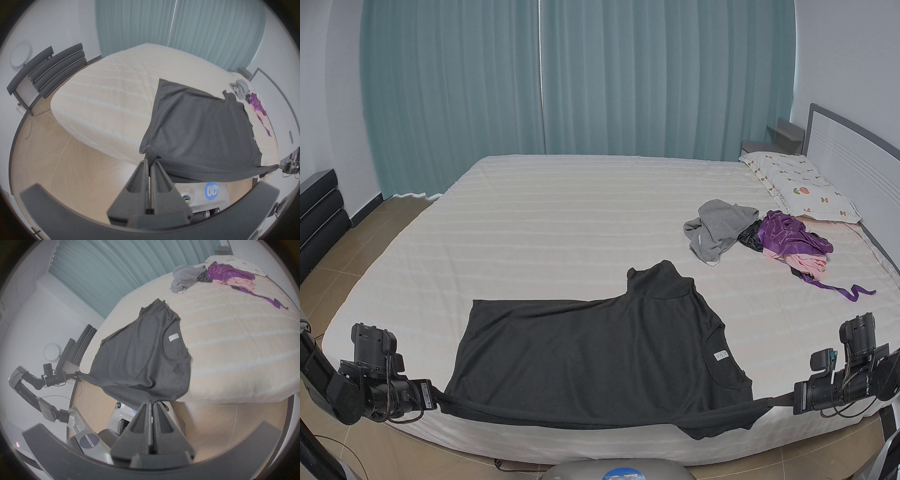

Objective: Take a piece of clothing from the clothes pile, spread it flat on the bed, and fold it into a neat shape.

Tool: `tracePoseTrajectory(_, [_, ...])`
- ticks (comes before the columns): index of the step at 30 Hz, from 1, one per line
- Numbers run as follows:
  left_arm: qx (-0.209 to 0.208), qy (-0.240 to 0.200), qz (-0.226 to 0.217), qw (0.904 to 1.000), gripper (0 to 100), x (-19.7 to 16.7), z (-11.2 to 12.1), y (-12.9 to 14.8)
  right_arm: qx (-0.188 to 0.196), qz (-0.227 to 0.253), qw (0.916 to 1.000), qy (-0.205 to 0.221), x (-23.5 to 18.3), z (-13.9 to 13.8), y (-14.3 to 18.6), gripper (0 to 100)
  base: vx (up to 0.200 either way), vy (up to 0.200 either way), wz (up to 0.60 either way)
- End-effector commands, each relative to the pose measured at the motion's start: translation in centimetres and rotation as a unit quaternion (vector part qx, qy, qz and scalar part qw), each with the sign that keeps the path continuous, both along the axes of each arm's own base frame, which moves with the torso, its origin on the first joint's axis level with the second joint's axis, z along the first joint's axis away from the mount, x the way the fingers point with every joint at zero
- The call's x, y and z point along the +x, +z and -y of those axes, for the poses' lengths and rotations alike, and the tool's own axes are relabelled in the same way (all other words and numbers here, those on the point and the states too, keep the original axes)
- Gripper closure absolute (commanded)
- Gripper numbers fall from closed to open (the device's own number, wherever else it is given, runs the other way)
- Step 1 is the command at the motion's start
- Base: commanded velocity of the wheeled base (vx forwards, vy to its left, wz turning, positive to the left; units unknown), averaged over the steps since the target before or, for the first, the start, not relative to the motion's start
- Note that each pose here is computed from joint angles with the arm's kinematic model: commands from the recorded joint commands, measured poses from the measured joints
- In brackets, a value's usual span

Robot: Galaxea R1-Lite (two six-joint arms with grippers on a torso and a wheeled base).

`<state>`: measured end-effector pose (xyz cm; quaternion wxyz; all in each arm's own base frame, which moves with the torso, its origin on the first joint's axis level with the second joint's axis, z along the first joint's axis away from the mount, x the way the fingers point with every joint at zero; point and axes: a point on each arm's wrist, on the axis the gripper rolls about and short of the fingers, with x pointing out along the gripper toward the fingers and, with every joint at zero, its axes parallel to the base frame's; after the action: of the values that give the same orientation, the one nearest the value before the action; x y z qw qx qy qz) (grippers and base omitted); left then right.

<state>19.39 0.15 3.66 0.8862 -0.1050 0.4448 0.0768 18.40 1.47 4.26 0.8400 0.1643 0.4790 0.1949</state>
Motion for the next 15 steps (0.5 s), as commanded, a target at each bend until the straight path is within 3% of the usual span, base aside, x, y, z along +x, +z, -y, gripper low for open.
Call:
tracePoseTrajectory(1, [-0.005,-0.007,0.015,0.9999,100,0.9,0.4,0.4,0.001,0.017,0.9999,-0.002,0.8,0.0,0.5,100,0.0,0.0,0.0])
tracePoseTrajectory(15, [-0.001,-0.006,0.019,0.9998,100,2.3,0.5,0.3,0.002,0.002,1.0,-0.004,2.7,0.0,-0.4,100,0.0,0.0,0.0])
